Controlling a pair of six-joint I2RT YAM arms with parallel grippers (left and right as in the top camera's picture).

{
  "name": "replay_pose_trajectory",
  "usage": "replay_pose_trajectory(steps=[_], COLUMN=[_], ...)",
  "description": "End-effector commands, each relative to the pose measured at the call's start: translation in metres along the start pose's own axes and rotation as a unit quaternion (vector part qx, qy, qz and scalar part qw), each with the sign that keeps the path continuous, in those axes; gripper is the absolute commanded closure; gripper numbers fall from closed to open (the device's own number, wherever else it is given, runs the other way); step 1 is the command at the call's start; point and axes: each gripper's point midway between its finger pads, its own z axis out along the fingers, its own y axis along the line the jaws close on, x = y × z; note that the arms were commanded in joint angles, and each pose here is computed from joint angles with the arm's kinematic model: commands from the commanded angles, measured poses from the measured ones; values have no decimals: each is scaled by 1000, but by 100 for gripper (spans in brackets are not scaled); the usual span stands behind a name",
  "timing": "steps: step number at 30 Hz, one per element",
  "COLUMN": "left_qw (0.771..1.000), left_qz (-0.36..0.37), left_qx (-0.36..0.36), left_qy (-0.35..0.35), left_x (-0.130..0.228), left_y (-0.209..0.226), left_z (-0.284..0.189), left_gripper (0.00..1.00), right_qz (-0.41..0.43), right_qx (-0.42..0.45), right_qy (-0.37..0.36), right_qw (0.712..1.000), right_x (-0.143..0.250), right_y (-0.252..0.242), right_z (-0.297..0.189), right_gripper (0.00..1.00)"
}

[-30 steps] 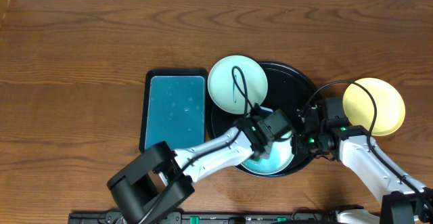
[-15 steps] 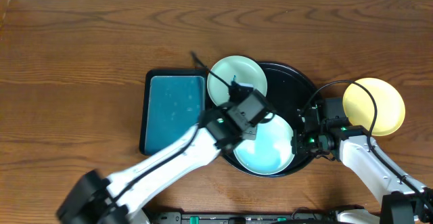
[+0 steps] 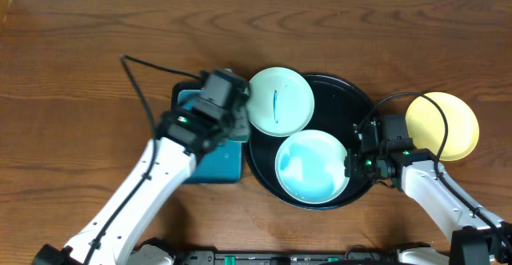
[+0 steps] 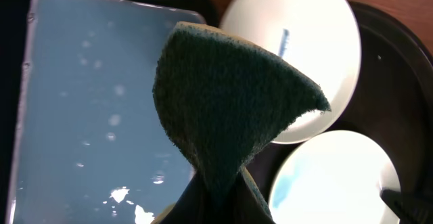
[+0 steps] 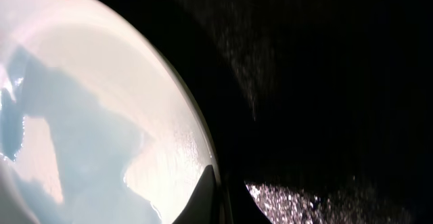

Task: Clean dirty plates on tray and stack at the side
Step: 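Return the sponge with left gripper into the blue water tray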

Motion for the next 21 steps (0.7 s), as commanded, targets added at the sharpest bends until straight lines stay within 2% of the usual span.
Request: replay_pose_trajectory(steps=[1, 7, 15, 21], left_qw=[999, 996, 994, 988], left_qz=[-16, -66, -35, -33], left_qx=[15, -25, -40, -57], left_qy=[31, 52, 98, 140], left_x=[2, 6, 22, 34], left_y=[20, 63, 75, 82], left_z=[4, 14, 39, 69], left_gripper=[92, 92, 92, 92], right_qz=[13, 2, -27, -41], right_qx=[0, 37, 90, 142], right_qy=[-35, -113, -203, -244], right_qw=[999, 993, 975, 959], right_x=[-20, -48, -69, -76], right_y=[1, -4, -12, -19], right_z=[-12, -43, -86, -106], right_gripper=[99, 99, 99, 99])
